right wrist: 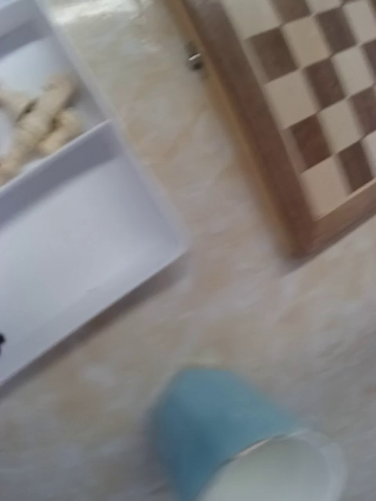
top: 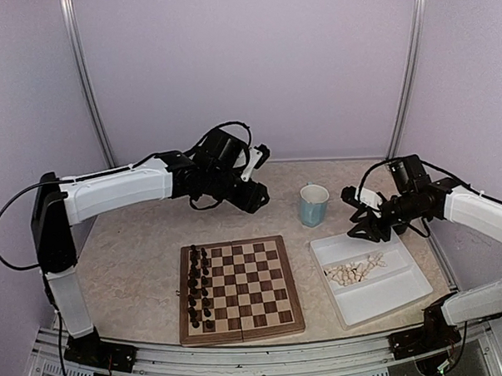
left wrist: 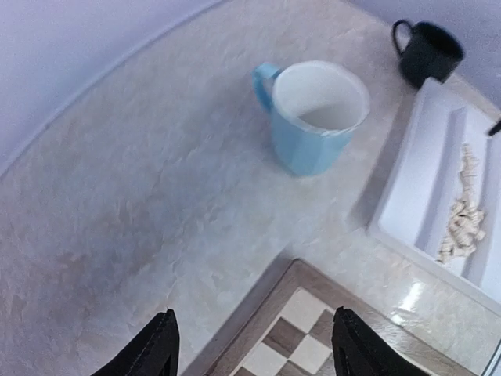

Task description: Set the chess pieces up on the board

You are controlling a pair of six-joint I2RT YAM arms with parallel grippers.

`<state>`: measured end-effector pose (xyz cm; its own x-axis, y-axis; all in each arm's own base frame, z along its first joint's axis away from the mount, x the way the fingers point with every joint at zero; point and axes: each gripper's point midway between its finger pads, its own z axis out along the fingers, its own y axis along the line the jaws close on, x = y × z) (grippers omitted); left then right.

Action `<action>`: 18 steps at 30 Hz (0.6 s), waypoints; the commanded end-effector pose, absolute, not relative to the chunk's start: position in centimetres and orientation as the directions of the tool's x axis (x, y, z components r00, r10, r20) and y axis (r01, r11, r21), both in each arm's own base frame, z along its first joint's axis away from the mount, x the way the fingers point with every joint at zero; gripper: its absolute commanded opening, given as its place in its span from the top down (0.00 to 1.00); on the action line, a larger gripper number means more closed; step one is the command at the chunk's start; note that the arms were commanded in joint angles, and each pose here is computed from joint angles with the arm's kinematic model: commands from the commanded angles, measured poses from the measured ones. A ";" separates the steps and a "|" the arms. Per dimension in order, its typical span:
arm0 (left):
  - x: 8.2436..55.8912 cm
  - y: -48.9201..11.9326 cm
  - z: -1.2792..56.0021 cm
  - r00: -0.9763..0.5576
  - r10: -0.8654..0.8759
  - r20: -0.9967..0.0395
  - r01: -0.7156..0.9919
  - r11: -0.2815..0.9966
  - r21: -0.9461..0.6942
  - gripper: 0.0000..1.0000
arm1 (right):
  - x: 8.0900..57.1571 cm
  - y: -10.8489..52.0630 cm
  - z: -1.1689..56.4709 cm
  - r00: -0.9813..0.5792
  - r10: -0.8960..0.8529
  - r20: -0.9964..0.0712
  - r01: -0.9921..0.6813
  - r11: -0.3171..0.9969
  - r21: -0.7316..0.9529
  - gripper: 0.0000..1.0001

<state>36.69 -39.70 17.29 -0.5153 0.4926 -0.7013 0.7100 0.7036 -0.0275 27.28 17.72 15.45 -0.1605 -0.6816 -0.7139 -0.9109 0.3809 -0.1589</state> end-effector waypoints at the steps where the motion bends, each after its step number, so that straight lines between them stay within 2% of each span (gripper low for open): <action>1: 32.6 -42.7 25.9 -0.216 0.445 -0.869 0.758 0.638 0.139 0.33 | 25.9 13.8 13.8 -0.302 -0.737 -0.605 -0.894 0.438 -0.088 0.58; 5: 28.0 -44.5 25.0 -0.168 0.479 -0.862 0.807 0.569 0.160 0.33 | 24.7 11.0 12.5 -0.349 -0.765 -0.540 -0.889 0.454 -0.068 0.62; 9: 24.3 -44.8 23.4 -0.158 0.458 -0.875 0.843 0.524 0.123 0.32 | 23.7 10.2 10.4 -0.399 -0.782 -0.479 -0.885 0.465 -0.022 0.58; 14: 23.3 -44.5 22.6 -0.217 0.410 -0.886 0.850 0.526 0.035 0.32 | 23.9 11.1 8.7 -0.428 -0.765 -0.481 -0.887 0.457 0.063 0.51; 18: 23.0 -44.7 22.4 -0.238 0.401 -0.885 0.849 0.528 0.010 0.32 | 23.8 11.8 6.4 -0.505 -0.750 -0.427 -0.863 0.455 0.220 0.55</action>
